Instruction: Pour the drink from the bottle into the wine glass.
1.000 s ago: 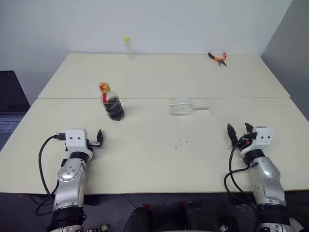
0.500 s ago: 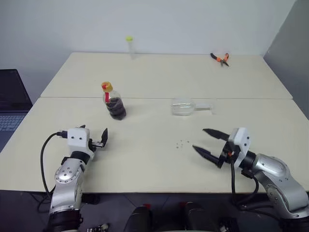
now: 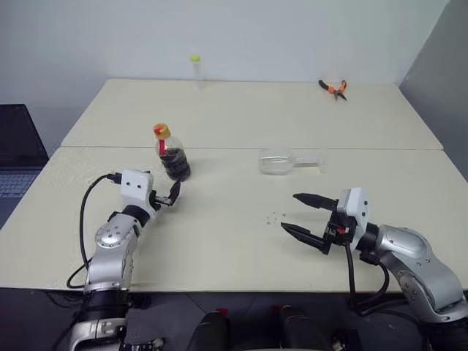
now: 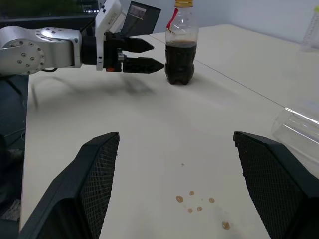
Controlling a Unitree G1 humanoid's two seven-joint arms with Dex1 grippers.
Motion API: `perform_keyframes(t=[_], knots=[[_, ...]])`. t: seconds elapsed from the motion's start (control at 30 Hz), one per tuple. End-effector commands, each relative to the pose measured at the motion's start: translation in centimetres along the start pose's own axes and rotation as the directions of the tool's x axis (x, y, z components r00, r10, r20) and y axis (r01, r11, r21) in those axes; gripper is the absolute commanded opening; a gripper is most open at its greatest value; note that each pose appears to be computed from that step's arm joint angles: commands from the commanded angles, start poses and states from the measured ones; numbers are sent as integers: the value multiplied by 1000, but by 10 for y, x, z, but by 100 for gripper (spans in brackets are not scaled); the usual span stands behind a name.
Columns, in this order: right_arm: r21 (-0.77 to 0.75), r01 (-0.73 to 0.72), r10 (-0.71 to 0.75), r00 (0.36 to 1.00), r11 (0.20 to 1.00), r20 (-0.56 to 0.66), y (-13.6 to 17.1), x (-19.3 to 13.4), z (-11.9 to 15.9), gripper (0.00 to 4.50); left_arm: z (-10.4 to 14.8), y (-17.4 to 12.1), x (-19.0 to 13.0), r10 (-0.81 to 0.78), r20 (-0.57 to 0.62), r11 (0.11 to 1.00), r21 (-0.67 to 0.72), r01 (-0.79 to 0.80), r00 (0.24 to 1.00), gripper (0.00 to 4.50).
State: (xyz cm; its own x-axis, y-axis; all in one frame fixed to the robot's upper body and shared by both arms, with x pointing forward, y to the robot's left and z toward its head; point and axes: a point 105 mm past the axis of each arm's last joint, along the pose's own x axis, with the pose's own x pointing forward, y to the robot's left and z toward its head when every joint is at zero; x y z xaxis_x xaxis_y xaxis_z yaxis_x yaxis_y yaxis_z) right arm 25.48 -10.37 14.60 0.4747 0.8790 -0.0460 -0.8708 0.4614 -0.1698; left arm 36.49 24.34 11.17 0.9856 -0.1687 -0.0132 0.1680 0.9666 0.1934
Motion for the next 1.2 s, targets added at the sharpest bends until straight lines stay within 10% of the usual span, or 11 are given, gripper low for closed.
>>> perform_keyframes(t=[0.03,0.6,0.87,1.2], knots=[[-54,-10,12,999,999,40,-1,4,15,394,10,2,12,-13,29,1000,-8,13,999,448],[-103,-45,52,997,994,62,3,14,31,394,29,-8,59,-79,94,995,-51,84,992,448],[-107,-39,46,997,993,60,3,15,31,394,28,-5,63,-74,103,994,-75,82,992,255],[-120,-16,24,997,993,68,3,11,36,394,49,-47,48,-331,168,940,-22,339,929,210]])
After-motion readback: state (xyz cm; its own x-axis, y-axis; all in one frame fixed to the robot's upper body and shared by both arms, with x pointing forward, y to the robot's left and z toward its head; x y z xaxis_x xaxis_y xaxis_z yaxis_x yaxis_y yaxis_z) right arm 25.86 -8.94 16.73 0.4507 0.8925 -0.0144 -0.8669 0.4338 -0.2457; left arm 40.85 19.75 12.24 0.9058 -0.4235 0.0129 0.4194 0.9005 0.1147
